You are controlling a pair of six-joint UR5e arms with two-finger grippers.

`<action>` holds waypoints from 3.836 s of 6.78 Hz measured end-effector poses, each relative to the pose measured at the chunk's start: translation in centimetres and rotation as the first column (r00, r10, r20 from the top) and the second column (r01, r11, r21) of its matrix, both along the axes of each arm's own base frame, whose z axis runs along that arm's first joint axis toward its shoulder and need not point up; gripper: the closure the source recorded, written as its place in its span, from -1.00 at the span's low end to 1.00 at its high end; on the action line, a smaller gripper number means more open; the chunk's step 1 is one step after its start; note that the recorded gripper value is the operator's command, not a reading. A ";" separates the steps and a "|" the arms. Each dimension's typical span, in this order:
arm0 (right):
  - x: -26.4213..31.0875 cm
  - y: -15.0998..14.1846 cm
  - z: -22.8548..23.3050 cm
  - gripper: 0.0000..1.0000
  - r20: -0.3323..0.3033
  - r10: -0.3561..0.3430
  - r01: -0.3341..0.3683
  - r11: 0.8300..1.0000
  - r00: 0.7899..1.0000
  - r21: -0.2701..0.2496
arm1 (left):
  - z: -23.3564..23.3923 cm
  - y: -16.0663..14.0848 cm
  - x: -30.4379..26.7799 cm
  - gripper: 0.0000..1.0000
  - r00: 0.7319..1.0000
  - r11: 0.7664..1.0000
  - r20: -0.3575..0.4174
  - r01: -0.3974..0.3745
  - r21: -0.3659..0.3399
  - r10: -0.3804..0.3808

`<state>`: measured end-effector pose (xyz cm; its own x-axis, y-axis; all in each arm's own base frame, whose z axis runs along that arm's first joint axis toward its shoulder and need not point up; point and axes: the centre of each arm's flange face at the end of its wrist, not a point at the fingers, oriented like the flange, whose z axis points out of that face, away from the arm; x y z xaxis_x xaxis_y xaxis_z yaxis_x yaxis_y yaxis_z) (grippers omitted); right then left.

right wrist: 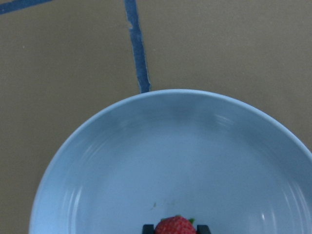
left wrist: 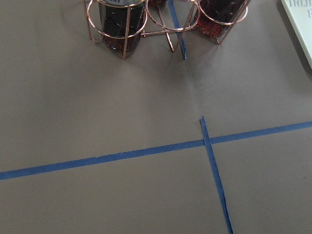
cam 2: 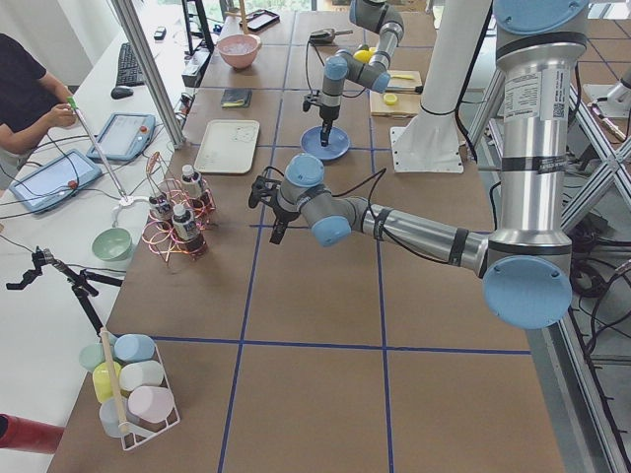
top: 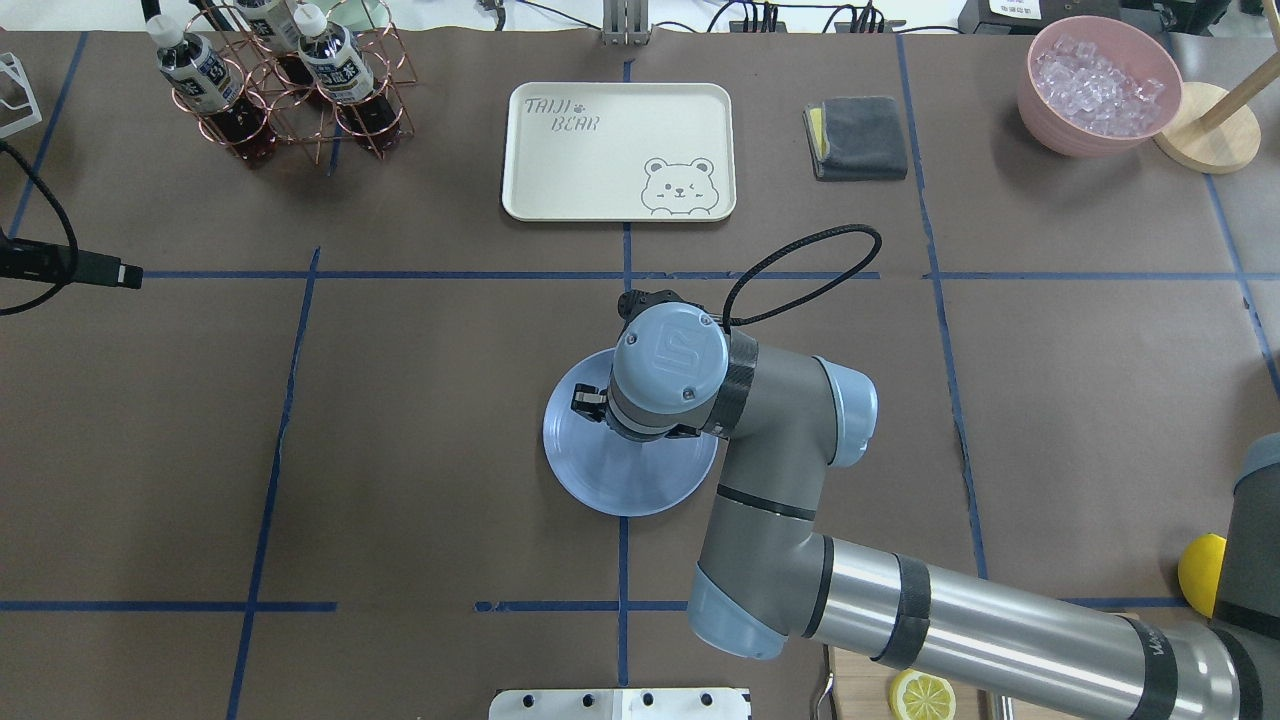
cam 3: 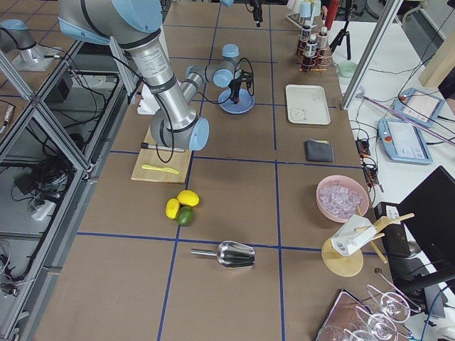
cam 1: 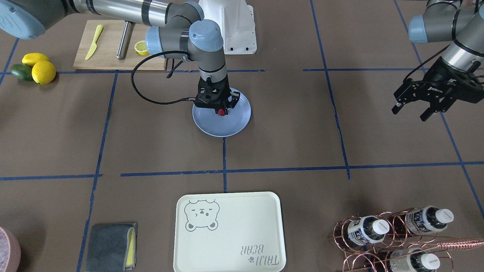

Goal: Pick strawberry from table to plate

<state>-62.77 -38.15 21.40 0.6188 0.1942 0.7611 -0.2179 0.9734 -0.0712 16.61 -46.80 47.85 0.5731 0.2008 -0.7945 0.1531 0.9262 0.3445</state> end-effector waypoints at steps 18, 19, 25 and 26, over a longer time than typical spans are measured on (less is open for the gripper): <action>61.9 -5.4 35.4 -1.00 -0.099 -0.317 0.329 0.932 0.943 0.152 | 10.5 -1.0 -24.0 -1.00 0.947 0.953 0.194 -0.215 -0.216 0.257; 63.5 -4.3 37.7 -1.00 -0.086 -0.330 0.339 0.928 0.940 0.154 | 10.9 -0.9 -23.9 -1.00 0.946 0.949 0.190 -0.216 -0.231 0.262; 65.4 -2.5 39.7 -1.00 -0.080 -0.319 0.328 0.930 0.944 0.163 | 13.7 -2.0 -23.8 -1.00 0.945 0.950 0.192 -0.223 -0.220 0.266; 65.4 -2.6 39.6 -1.00 -0.080 -0.318 0.327 0.931 0.945 0.164 | 14.1 -2.3 -23.8 -1.00 0.944 0.949 0.193 -0.222 -0.224 0.266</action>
<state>2.63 -40.71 60.95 0.6652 -0.1534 0.7308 0.1105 0.9881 0.1069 -7.20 -49.10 61.90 0.6898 0.2092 -0.6931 -0.1446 0.9779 0.1513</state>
